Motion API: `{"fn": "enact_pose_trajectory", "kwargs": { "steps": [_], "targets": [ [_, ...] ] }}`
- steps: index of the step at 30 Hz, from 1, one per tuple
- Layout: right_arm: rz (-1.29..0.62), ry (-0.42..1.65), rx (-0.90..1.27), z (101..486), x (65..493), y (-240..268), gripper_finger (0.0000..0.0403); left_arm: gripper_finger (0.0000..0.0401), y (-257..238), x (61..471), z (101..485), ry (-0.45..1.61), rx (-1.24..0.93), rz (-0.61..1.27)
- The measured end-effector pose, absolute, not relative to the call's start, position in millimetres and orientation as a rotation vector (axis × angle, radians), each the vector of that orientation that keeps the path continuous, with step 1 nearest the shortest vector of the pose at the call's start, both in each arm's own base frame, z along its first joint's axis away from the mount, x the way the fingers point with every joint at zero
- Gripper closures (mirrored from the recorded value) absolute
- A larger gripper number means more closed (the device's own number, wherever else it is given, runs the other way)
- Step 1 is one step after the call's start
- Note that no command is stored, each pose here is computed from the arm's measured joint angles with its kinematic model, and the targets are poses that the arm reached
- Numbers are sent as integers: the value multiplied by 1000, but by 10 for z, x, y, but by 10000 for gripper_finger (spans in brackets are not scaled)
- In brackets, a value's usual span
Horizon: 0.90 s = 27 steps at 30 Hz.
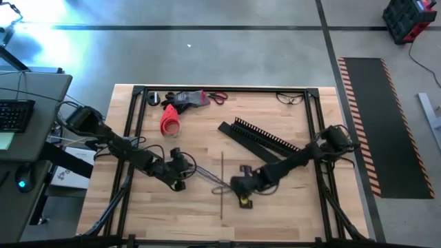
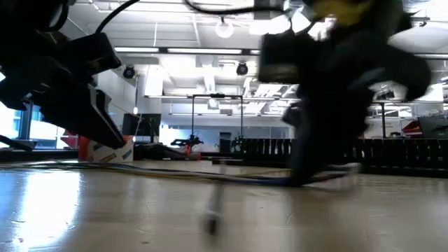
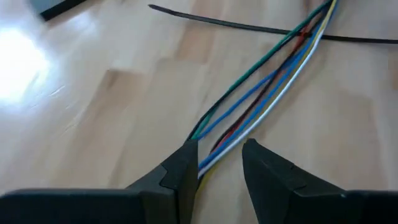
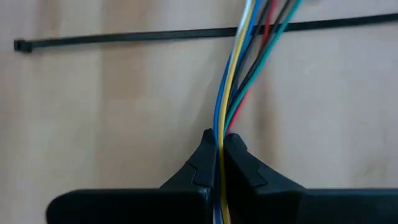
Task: Ziptie cables
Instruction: Wrap the colored cables with the black zip tie
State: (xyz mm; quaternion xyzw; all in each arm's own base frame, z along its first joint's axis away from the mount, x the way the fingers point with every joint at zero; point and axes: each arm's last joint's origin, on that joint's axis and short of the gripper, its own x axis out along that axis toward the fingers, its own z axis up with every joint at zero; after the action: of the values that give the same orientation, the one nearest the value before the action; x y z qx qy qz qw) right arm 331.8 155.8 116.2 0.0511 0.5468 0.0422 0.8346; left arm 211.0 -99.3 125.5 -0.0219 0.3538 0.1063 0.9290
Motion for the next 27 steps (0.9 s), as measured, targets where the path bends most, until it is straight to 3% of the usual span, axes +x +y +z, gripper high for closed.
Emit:
{"fn": "enact_pose_trajectory", "kwargs": {
  "steps": [7, 13, 20, 24, 27],
  "targets": [
    [54, 1221, 5, 1194, 3024, 1858, 403, 293, -1095, 2312, 1139, 604, -45, 145],
    [-6, 1155, -73, 1288, 2973, 1869, 394, 293, -1158, 2446, 1202, 523, -38, 129],
    [11, 1109, -122, 1747, 2857, 1723, 311, 293, -1247, 2694, 1489, 428, -51, 115],
    [113, 1012, -178, 1930, 2816, 1814, 265, 293, -1254, 2788, 1568, 408, -42, 110],
    [243, 951, -292, 1863, 2834, 1989, 241, 293, -1253, 2827, 1565, 408, -28, 107]
  ]
}}
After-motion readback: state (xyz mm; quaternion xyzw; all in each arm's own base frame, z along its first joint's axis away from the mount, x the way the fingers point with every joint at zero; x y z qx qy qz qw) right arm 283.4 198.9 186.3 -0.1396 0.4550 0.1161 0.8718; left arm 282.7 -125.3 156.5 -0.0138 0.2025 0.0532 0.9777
